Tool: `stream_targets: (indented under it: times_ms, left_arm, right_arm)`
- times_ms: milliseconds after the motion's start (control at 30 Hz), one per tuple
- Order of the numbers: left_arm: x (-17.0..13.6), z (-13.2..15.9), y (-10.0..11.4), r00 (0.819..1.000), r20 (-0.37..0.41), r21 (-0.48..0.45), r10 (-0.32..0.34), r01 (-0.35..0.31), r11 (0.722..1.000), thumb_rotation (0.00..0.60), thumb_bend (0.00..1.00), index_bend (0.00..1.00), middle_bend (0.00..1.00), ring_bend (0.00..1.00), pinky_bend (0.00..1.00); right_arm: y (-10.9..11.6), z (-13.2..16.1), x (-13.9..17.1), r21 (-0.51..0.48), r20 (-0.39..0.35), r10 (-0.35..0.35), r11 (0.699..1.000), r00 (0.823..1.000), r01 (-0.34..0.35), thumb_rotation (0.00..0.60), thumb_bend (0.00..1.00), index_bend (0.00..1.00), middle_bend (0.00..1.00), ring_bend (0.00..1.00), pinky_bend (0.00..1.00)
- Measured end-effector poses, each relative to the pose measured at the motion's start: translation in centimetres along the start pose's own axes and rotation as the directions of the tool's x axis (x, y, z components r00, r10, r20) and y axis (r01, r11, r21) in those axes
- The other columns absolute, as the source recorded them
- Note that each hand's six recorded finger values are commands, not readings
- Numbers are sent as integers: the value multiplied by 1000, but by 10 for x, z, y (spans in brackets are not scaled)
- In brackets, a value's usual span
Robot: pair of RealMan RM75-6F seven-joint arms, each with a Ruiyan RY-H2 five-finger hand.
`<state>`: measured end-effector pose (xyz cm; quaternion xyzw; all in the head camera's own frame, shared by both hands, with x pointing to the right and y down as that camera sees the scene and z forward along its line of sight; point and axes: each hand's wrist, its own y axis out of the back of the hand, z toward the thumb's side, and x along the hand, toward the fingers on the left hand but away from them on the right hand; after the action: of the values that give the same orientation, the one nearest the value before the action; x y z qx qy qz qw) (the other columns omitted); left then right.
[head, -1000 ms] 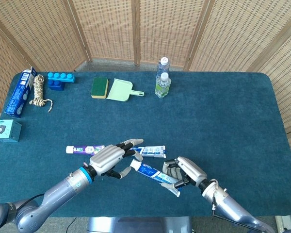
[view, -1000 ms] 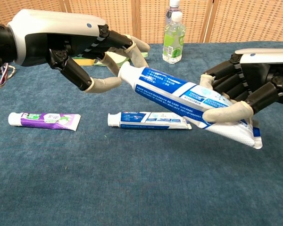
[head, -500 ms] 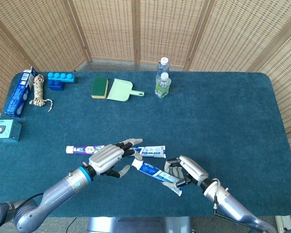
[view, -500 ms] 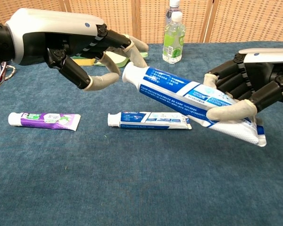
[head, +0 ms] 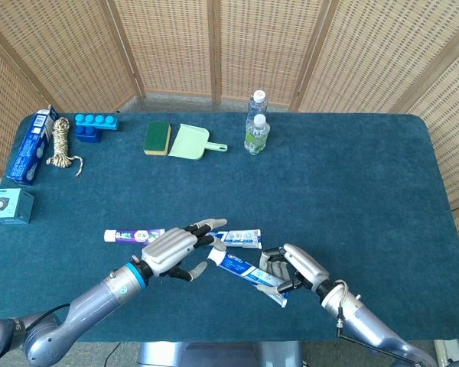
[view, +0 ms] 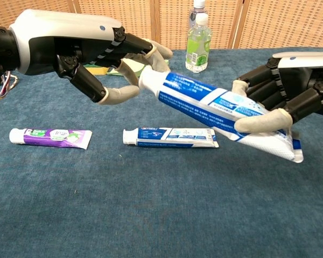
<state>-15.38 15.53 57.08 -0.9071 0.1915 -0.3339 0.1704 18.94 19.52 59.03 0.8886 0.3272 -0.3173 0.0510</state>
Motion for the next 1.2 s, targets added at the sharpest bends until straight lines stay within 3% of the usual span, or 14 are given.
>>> stream_targets:
  times_ms: [800, 1200]
  left_arm:
    - [0, 4, 4, 1000, 10, 9, 22, -22, 1000, 600, 593, 308, 51, 37, 193]
    - [0, 4, 1, 1000, 9, -6, 11, -11, 1000, 600, 641, 303, 50, 37, 193]
  right_arm:
    - [-2, 1, 4, -1, 3, 27, 1000, 1000, -27, 600, 452, 946, 723, 707, 748]
    - [1, 2, 7, -51, -6, 29, 998, 1000, -30, 600, 455, 947, 723, 711, 752]
